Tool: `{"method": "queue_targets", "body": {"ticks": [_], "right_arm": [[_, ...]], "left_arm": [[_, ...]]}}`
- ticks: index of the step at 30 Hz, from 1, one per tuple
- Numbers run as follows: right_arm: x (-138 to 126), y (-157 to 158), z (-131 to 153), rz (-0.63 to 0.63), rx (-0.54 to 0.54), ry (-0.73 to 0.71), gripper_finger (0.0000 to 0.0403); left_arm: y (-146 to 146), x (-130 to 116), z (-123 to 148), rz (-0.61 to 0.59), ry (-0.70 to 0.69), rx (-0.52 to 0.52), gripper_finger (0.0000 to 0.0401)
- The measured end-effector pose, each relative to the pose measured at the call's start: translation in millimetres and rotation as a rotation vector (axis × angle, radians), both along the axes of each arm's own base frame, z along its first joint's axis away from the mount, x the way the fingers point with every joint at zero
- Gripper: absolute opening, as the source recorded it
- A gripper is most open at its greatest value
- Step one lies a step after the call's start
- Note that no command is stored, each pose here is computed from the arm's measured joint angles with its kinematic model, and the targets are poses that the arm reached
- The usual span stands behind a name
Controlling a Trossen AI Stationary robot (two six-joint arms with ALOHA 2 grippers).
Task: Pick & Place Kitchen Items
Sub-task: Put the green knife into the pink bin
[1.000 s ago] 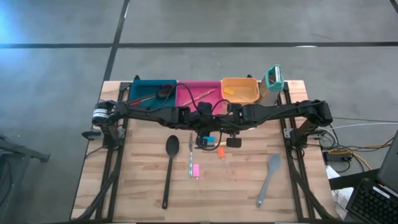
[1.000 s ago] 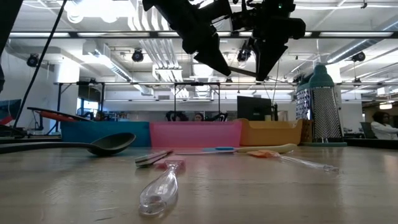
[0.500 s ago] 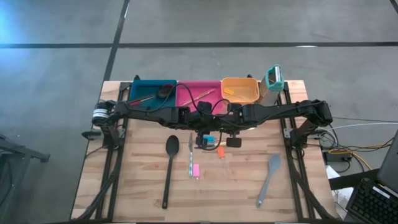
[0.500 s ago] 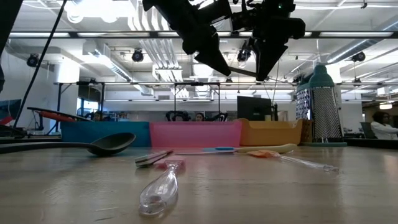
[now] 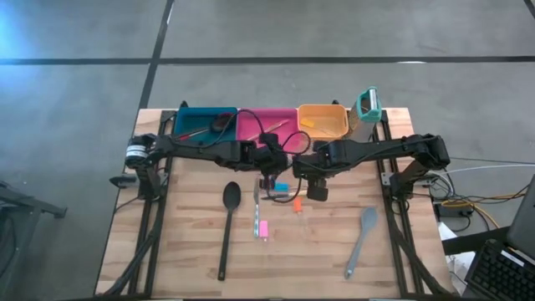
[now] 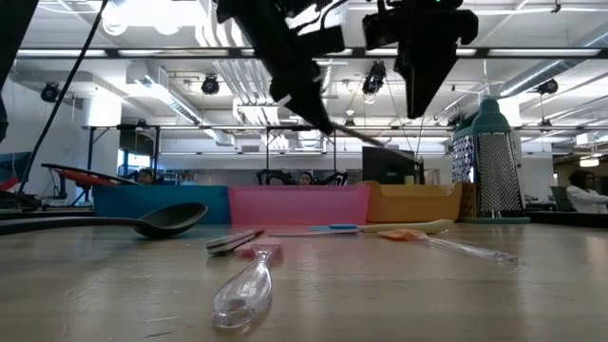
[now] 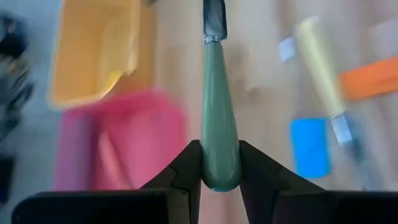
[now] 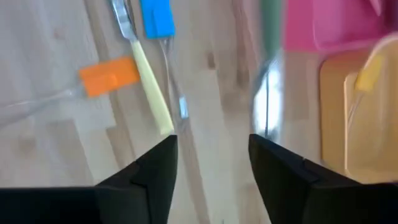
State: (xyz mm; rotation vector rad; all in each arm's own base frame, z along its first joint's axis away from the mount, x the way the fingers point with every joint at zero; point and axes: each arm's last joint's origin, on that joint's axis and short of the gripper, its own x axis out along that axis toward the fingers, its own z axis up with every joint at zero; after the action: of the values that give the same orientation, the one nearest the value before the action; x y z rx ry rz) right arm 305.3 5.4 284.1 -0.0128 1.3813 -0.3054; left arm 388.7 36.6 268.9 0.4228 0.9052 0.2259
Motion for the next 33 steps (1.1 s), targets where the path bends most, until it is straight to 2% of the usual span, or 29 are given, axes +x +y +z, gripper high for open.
{"method": "queue_targets", "body": {"ticks": [5,12,20,27,31,33], "right_arm": [[-14,-1,16,-0.069,0.014,-0.045,0.02],[-42,-1,45,-0.125,0.027,-0.163,0.0187],[-77,-4,60,-0.183,-0.005,-0.282,0.0171],[-96,-5,60,-0.22,0.014,-0.345,0.0161],[-98,-5,61,-0.228,0.002,-0.365,0.0155],[-97,-5,62,-0.222,-0.003,-0.374,0.0153]], "left_arm": [[20,-12,-1,0.108,0.037,0.007,0.0081],[47,-40,1,0.205,0.029,-0.01,0.0081],[59,-87,24,0.251,-0.184,-0.07,0.0081],[87,-125,5,0.391,-0.235,-0.139,0.0081],[108,-136,-9,0.442,-0.242,-0.245,0.0081],[117,-138,-14,0.46,-0.228,-0.263,0.0081]]}}
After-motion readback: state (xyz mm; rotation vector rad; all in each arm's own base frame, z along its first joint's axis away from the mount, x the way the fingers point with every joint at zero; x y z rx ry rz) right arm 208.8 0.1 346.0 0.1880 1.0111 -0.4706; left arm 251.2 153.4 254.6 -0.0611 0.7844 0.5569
